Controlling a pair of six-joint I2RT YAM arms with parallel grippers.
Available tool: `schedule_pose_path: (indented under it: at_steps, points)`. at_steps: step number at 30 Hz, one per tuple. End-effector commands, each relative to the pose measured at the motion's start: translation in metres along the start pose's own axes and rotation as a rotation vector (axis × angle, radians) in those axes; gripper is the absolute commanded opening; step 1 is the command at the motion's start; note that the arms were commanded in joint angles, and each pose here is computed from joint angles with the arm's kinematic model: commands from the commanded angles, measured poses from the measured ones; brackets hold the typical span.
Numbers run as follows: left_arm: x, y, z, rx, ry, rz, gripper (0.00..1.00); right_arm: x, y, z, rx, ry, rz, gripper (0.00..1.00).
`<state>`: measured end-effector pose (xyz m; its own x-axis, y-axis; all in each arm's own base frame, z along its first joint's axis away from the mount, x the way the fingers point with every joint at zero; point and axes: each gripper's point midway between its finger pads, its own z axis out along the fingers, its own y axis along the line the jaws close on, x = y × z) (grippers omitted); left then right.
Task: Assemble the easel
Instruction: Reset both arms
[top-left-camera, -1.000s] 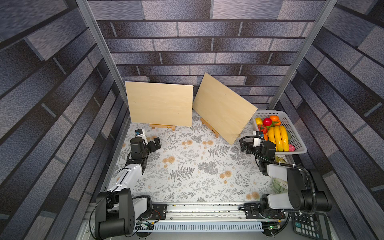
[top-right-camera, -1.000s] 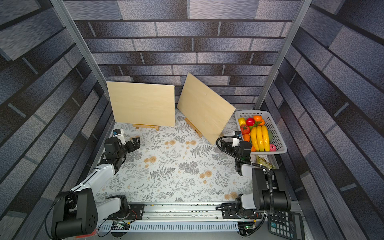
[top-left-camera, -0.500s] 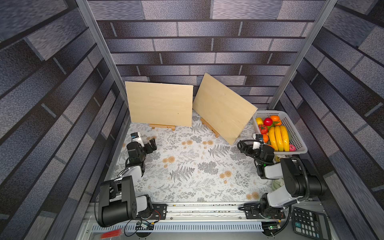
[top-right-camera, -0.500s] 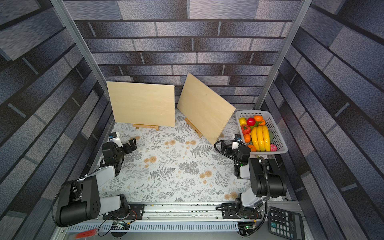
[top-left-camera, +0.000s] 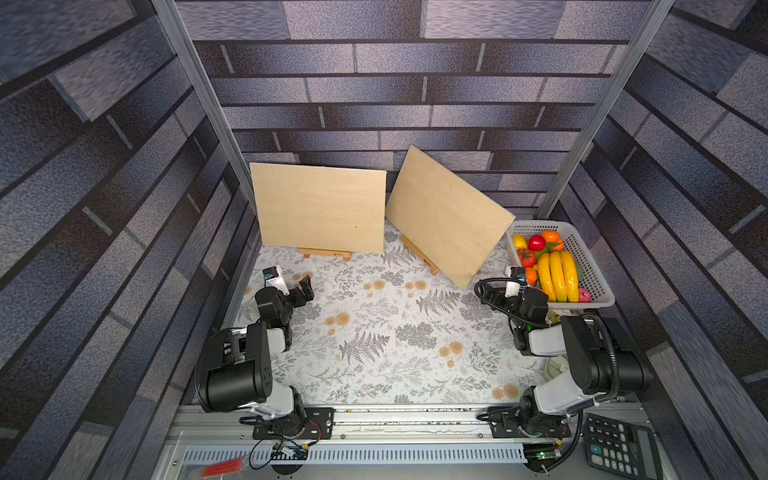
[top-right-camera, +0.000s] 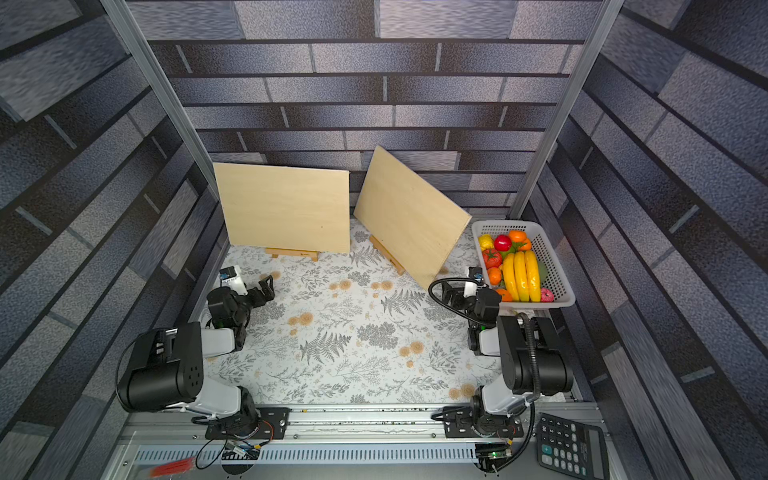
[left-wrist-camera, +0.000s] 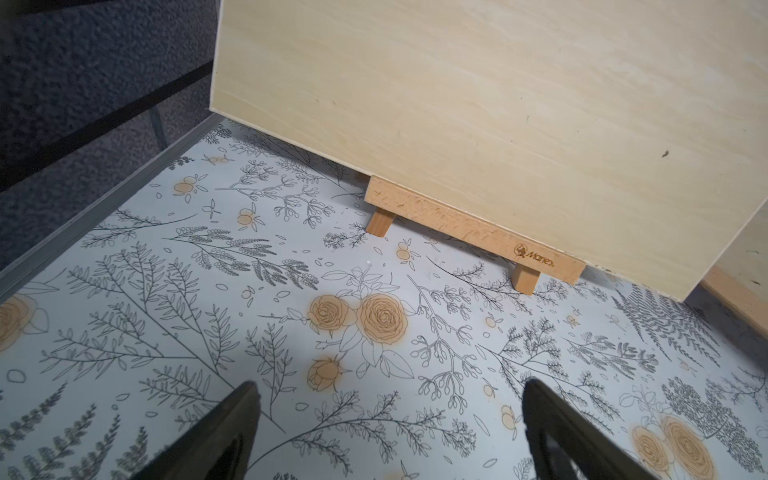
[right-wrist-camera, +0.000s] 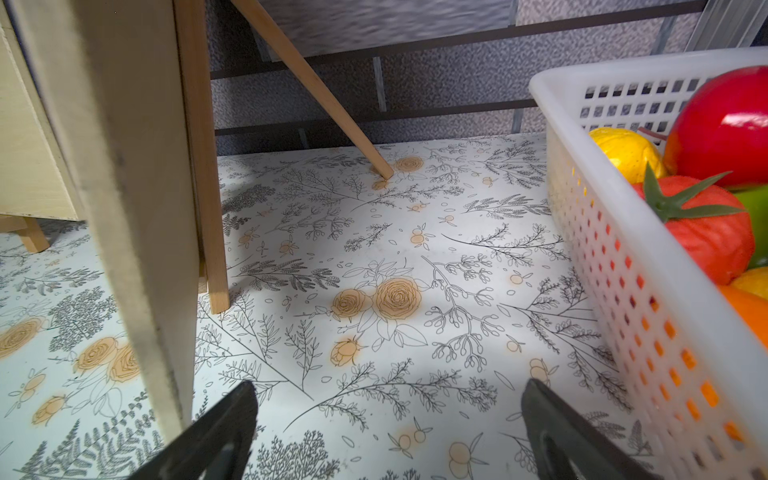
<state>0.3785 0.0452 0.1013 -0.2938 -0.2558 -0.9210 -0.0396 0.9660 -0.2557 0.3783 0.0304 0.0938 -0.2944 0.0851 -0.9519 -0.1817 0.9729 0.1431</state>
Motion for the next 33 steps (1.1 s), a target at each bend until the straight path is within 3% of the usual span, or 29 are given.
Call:
schedule_pose_path:
  at_steps: [1, 6, 11, 15, 33]
  points:
    - [-0.006, -0.021, -0.001, 0.067, -0.06, 0.116, 1.0, -0.008, -0.015, 0.003, 0.068, -0.019, -0.001, 1.0]
    - [0.006, -0.037, -0.003, 0.102, -0.103, 0.204, 1.0, -0.008, -0.015, 0.003, 0.069, -0.018, 0.0, 1.0]
    - [-0.003, -0.001, 0.009, -0.081, -0.063, 0.097, 1.0, -0.008, -0.015, 0.004, 0.072, -0.012, -0.001, 1.0]
    - [0.004, -0.006, 0.024, -0.154, 0.031, 0.17, 1.0, -0.008, -0.016, 0.006, 0.089, -0.002, -0.01, 1.0]
    - [0.004, -0.008, 0.024, -0.149, 0.027, 0.179, 1.0, -0.006, -0.016, 0.007, 0.109, 0.009, -0.02, 1.0]
